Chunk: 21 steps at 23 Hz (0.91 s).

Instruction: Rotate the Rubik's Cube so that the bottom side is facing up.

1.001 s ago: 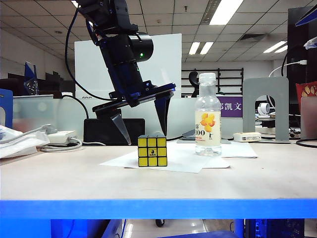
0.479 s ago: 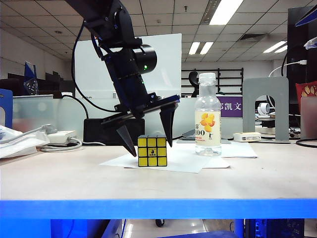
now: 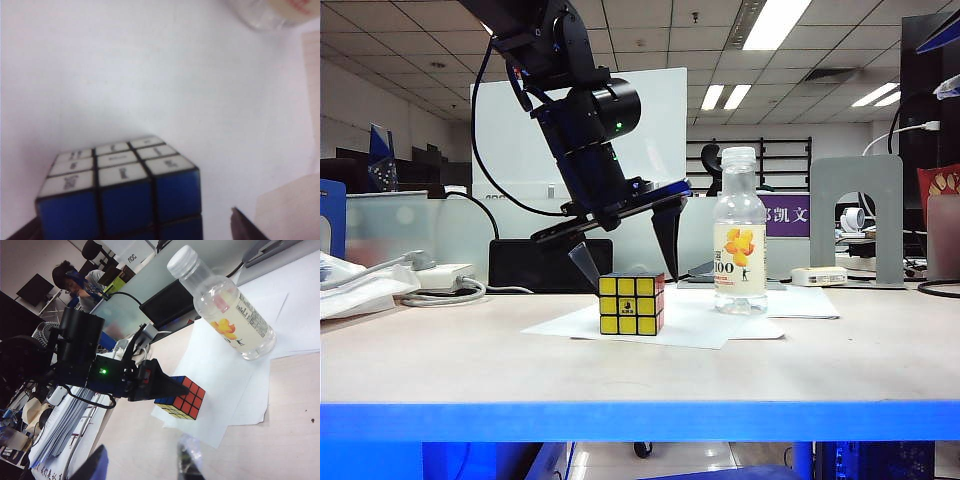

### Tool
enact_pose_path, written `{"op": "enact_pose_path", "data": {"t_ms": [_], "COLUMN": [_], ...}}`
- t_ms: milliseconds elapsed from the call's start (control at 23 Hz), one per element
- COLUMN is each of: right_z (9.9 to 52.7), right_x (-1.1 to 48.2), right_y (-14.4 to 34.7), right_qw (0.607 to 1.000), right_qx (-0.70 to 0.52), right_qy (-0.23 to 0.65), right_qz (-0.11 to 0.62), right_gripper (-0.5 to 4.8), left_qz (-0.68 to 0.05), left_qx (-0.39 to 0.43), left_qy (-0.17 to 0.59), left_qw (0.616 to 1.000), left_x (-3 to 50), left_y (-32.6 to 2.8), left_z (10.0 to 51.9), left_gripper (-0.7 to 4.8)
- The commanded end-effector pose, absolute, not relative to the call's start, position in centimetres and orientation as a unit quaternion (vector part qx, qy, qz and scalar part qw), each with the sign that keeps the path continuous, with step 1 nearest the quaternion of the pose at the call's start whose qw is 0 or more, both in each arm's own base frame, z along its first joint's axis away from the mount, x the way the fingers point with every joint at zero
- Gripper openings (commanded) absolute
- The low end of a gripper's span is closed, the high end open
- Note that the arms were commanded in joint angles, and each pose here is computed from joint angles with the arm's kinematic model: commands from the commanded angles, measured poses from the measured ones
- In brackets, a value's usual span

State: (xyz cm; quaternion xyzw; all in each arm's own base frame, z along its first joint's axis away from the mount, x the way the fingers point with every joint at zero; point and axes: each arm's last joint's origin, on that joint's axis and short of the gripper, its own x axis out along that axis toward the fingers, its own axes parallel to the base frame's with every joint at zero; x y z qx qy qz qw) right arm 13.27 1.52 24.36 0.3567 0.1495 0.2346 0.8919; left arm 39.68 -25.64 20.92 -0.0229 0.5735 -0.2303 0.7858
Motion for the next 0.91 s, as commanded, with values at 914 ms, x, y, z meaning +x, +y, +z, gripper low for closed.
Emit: {"op": "enact_pose_path", "data": {"t_ms": [914], "right_z": [24.65], "right_x": [13.27], "right_y": [1.53], "right_qw": [0.894], "right_qx": [0.352], "right_qy": [0.142], "right_qz": [0.240], "right_gripper": [1.81], "left_qz": [-0.263], "left_qx": [-0.023], "left_qy": [0.573], "left_qw": [0.776], "left_x": [39.46], "left_y": [-25.82], "left_z": [21.38], "left_gripper": [2.35]}}
